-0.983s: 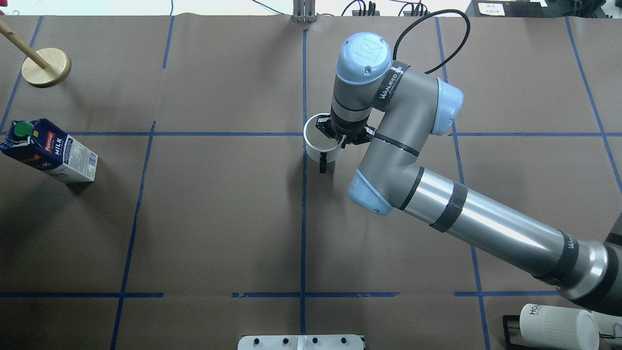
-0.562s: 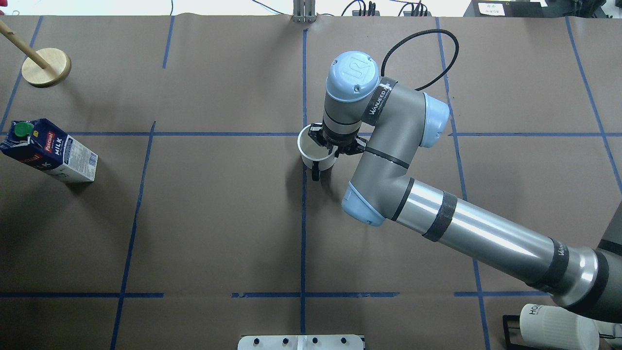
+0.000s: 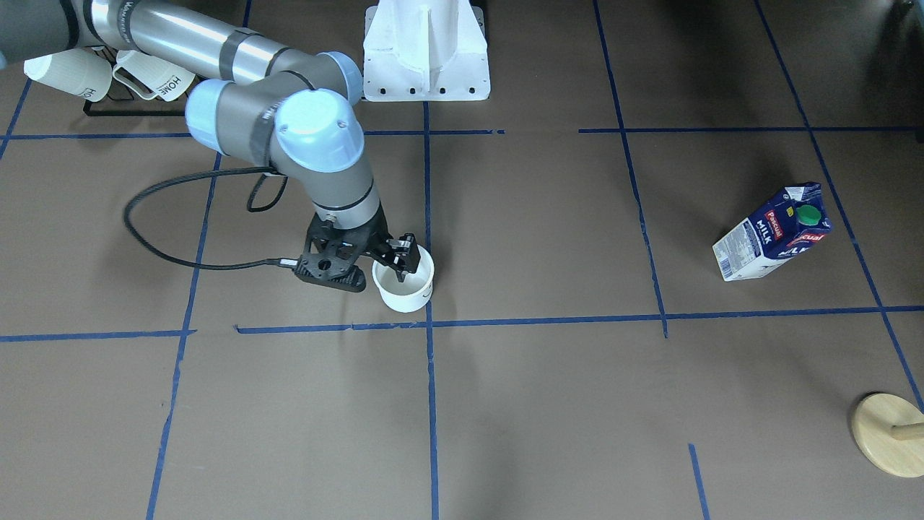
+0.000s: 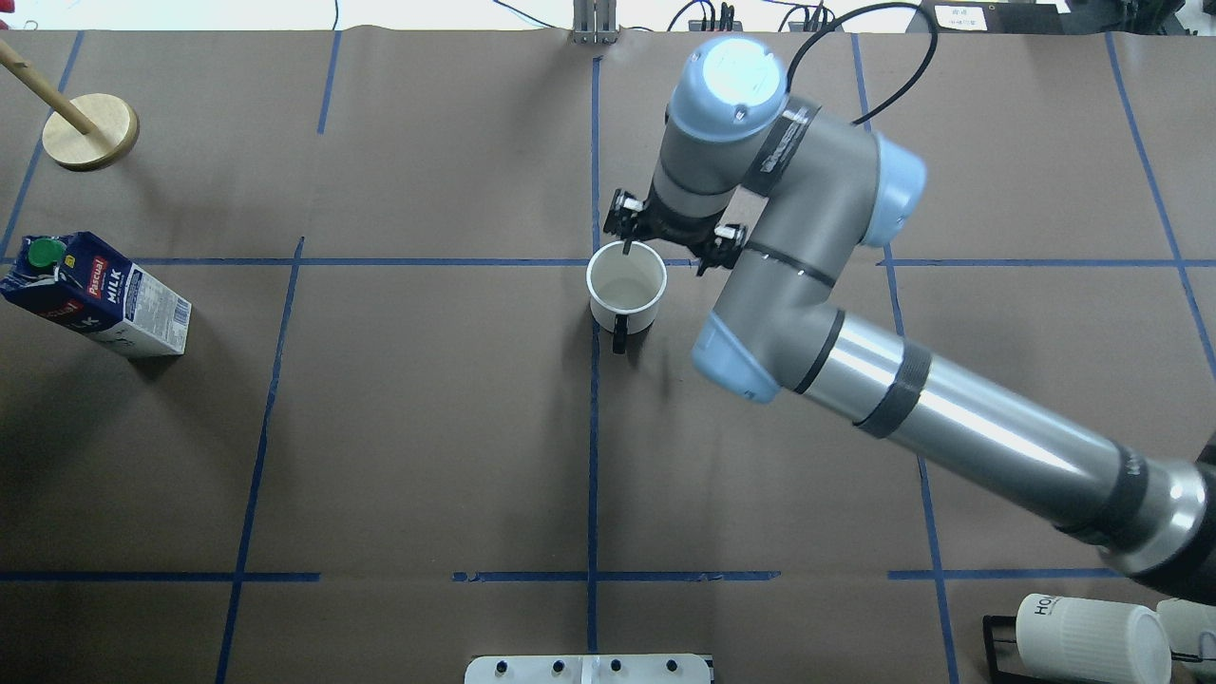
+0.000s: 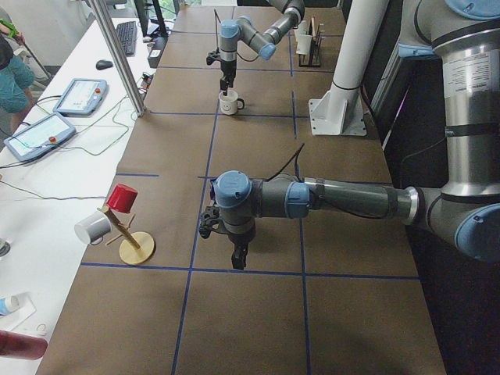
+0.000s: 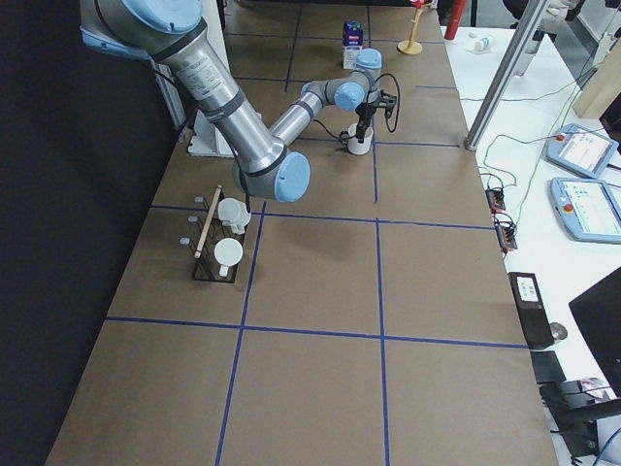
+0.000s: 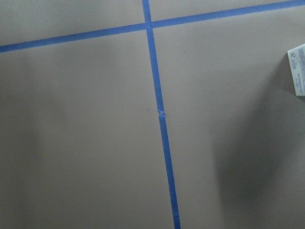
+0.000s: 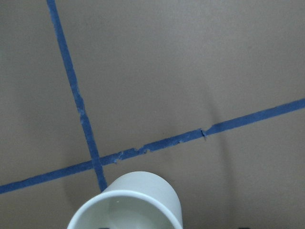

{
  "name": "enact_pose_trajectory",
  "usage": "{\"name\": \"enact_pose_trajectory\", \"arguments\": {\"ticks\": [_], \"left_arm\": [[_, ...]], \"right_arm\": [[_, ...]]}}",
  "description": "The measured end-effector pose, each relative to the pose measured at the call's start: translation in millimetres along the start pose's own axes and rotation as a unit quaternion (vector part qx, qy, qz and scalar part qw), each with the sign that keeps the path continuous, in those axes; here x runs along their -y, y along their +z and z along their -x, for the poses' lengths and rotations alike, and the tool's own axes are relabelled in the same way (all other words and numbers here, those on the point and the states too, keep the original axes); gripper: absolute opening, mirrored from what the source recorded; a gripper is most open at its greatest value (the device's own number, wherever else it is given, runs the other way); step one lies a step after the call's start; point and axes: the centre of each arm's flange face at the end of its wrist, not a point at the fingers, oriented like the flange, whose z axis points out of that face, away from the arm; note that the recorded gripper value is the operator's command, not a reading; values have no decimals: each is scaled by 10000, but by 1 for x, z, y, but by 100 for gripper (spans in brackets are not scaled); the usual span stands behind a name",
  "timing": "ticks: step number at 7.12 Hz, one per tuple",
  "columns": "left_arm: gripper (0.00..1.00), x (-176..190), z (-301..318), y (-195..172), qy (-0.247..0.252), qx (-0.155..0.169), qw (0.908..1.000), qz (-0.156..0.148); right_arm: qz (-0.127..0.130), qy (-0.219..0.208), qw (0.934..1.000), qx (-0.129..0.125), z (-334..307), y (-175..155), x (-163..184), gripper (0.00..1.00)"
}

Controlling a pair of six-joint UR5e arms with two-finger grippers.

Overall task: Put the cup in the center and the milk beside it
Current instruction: 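Release the mug and raise the right gripper away, then reach the left gripper down and grasp the Pascual milk carton top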

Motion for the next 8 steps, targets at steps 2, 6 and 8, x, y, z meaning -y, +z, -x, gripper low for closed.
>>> {"name": "enact_pose_trajectory", "arguments": {"ticks": [2, 6, 8], "left_arm": [[100, 0, -1, -1, 14, 16, 10000, -9], [100, 23, -13, -16, 160, 62, 9997, -191], [100, 59, -29, -35, 486, 93, 9974, -525]], "right_arm": [[-3, -449, 9989, -105, -60, -58, 42, 100], [90, -1626, 9864, -228, -271, -123, 144, 100], [236, -1999, 9789, -362, -400, -128, 157, 99]]}}
